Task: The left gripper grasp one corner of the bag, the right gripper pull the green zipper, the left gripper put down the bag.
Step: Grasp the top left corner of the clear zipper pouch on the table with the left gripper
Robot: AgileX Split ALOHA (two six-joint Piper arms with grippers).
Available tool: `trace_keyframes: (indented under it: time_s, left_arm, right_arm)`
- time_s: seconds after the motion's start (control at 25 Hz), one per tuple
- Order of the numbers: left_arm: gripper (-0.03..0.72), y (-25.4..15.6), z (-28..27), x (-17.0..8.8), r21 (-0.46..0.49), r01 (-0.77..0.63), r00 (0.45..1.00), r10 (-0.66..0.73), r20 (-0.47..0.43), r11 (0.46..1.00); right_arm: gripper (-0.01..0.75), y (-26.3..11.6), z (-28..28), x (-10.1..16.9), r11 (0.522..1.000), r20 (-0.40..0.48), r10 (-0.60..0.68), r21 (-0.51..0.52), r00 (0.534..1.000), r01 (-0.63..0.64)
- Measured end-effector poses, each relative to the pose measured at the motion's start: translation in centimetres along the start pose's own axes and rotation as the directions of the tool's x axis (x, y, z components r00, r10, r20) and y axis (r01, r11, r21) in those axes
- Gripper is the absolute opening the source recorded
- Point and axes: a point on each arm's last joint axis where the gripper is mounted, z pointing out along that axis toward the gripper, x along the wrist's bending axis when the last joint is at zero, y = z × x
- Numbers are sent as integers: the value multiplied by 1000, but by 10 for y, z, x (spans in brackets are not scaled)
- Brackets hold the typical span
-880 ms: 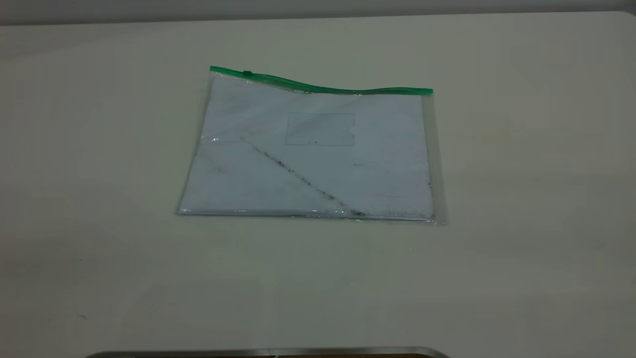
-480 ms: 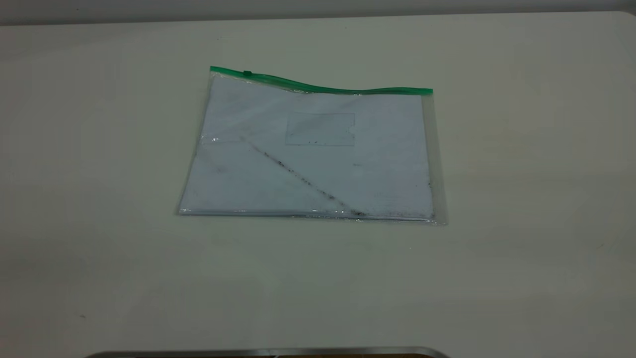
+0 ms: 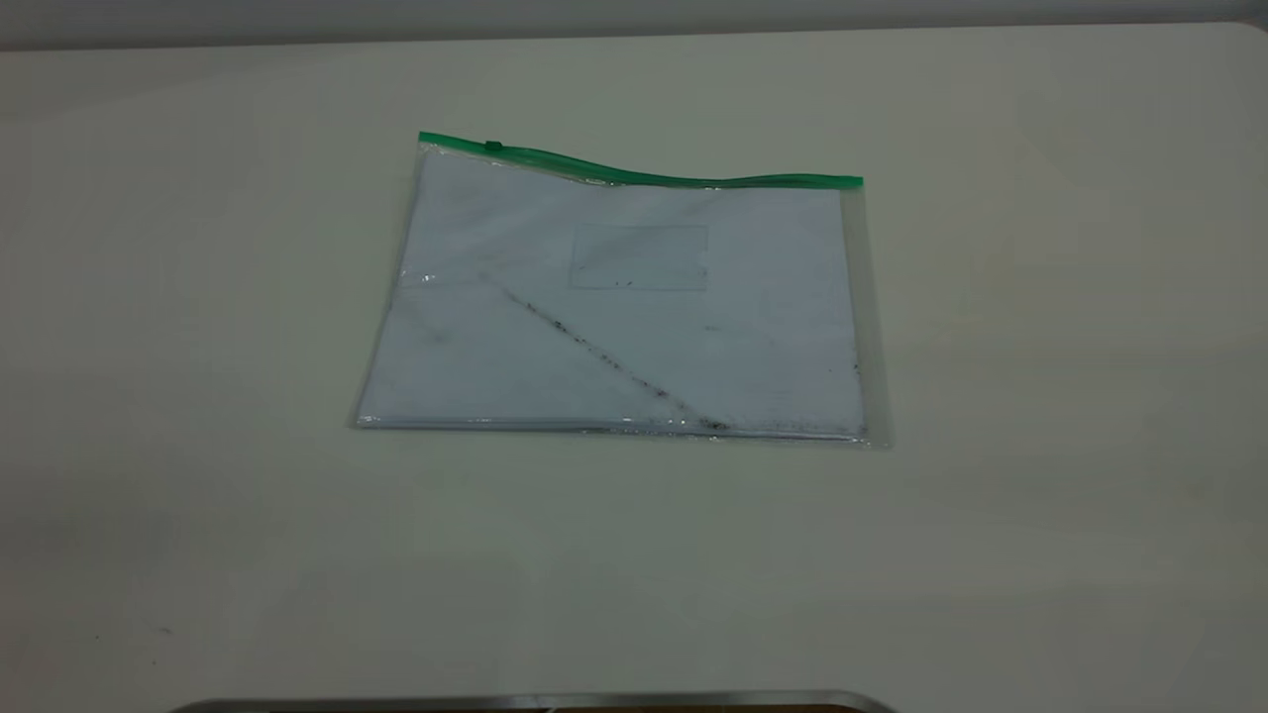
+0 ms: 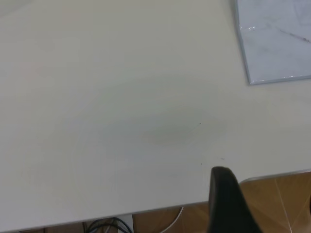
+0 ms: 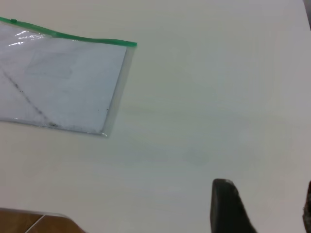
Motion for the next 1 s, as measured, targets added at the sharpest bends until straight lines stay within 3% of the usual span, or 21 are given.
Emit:
trace_keyframes:
  time_s: [0.8,1.0]
  left_arm:
    - [465,3,0,0,-35,9,1000,-10,-3,999]
    - [464,9,4,4,-3,110,994,-110,-26,994]
  right_arm:
    - [414,3,1,0,999,0,3,-35,1000,-3]
    - [414,13,11,6,999,-66,41,19,997,-40]
